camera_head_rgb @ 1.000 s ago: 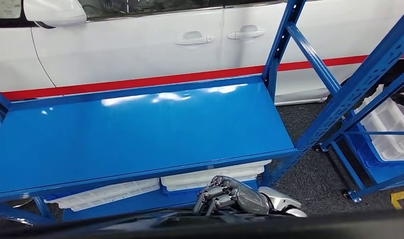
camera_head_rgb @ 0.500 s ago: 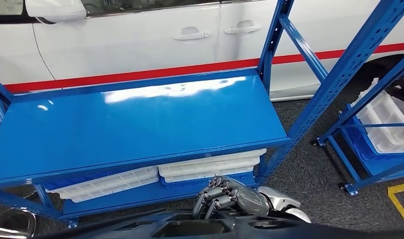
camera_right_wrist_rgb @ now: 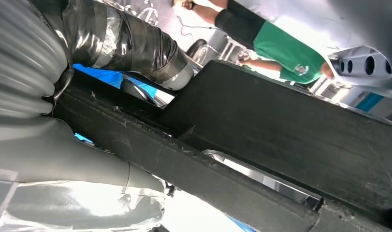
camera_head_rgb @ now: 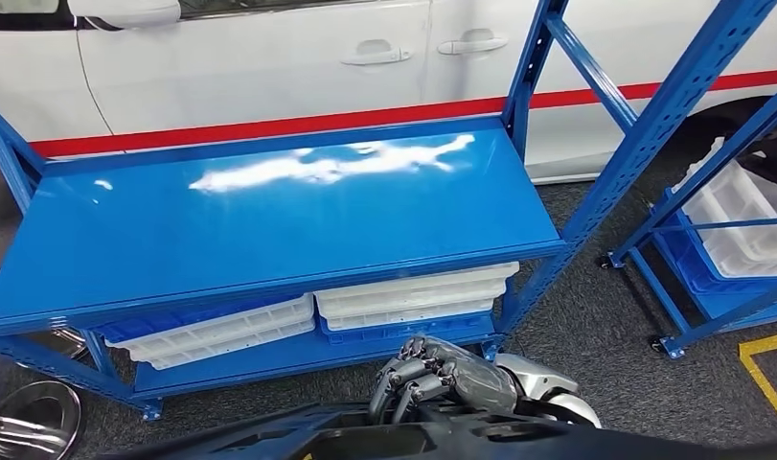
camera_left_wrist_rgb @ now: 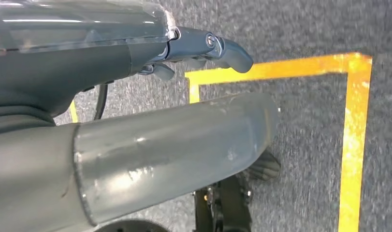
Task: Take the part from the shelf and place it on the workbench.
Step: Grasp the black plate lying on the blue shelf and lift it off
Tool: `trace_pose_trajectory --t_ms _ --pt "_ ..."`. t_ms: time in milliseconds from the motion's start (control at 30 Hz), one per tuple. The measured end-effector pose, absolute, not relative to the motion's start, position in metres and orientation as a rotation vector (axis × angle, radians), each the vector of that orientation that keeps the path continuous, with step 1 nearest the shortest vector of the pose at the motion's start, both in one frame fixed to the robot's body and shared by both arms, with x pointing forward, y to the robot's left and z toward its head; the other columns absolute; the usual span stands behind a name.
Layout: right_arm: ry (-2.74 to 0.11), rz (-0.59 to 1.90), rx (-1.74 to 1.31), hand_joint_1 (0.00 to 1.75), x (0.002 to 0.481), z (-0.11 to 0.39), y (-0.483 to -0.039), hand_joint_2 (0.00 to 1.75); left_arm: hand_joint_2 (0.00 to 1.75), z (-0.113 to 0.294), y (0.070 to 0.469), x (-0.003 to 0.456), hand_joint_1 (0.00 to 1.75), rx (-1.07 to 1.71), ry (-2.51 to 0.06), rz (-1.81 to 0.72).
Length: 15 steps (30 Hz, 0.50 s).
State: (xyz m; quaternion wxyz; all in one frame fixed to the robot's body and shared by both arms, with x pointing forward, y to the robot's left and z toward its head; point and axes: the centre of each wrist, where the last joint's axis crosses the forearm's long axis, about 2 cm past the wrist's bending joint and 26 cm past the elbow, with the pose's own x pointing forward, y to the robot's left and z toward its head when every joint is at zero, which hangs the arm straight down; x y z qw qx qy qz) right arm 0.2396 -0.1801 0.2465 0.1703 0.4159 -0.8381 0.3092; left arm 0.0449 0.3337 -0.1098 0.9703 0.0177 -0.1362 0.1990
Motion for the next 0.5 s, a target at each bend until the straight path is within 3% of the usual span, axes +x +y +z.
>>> trace_pose_trajectory --t_ms 500 --pt "-2.341 0.801 1.214 1.71 0.232 0.236 -0.178 1.75 0.00 -0.110 0.335 0.043 0.00 0.049 -0.261 0.400"
